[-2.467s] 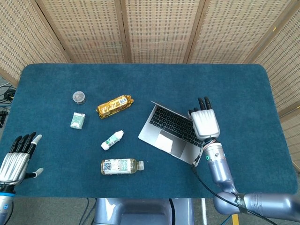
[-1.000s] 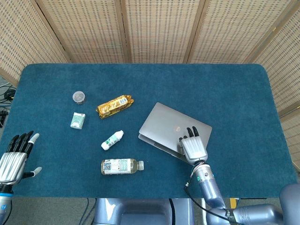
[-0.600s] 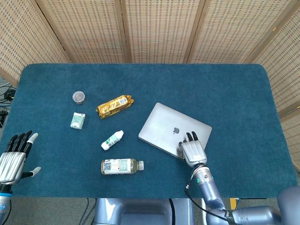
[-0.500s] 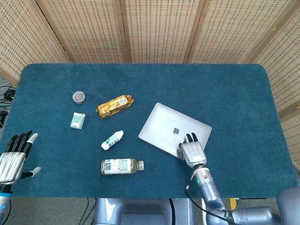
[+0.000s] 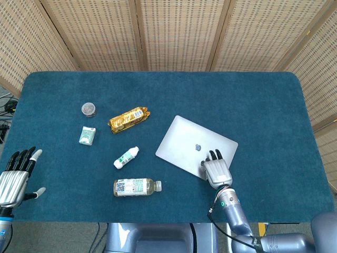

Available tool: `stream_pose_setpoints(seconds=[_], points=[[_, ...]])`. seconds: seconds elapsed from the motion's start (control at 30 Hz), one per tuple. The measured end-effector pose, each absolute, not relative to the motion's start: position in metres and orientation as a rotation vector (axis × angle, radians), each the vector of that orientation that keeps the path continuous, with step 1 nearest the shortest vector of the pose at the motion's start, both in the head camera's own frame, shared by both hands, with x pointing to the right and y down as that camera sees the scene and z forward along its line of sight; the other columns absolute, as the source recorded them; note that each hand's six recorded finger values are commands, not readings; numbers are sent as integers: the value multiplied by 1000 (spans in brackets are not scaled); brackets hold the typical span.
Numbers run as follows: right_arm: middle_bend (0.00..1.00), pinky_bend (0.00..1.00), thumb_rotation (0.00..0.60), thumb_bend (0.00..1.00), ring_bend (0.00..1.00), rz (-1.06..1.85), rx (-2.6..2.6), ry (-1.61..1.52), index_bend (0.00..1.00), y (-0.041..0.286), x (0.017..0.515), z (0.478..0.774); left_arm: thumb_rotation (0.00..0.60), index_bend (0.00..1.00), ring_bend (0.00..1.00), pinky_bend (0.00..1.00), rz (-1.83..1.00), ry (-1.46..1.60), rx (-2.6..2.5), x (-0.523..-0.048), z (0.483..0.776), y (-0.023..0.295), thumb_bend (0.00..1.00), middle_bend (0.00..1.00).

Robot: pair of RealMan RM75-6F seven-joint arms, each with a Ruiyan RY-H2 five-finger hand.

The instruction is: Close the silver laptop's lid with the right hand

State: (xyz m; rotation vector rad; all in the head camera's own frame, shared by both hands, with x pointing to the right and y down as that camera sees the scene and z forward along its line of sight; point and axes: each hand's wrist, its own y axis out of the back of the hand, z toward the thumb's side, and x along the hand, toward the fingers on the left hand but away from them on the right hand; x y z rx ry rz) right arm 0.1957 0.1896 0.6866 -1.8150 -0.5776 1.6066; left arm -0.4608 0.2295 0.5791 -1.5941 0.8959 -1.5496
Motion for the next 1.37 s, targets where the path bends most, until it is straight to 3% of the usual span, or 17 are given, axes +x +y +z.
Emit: stream_pose_setpoints(seconds=[0.1, 0.23, 0.37, 0.6, 0.8, 1.03, 1.37], points=[[259, 29, 600, 960, 42, 1572, -1776, -606, 393, 180, 197, 677, 600, 0, 0, 0, -1549, 898, -1594, -461, 579, 229, 66, 0], [138, 29, 600, 816, 3, 1510, -1688, -654, 314, 163, 203, 657, 600, 0, 0, 0, -1548, 901, -1591, -461, 578, 229, 66, 0], [27, 13, 600, 599, 0, 1454, -1590, -704, 218, 147, 219, 629, 600, 0, 0, 0, -1545, 906, -1588, -461, 578, 228, 67, 0], [0, 0, 600, 274, 0, 1384, -1523, -798, 112, 136, 256, 589, 600, 0, 0, 0, -1552, 920, -1575, -464, 577, 227, 67, 0], [0, 0, 600, 161, 0, 1301, -1551, -877, 102, 154, 286, 570, 600, 0, 0, 0, -1562, 937, -1560, -468, 576, 225, 65, 0], [0, 0, 600, 56, 0, 1323, -1558, -901, 58, 189, 346, 569, 600, 0, 0, 0, -1567, 946, -1549, -470, 576, 224, 60, 0], [0, 0, 600, 53, 0, 1397, -1565, -862, 30, 230, 401, 574, 600, 0, 0, 0, -1563, 948, -1537, -471, 575, 223, 58, 0]])
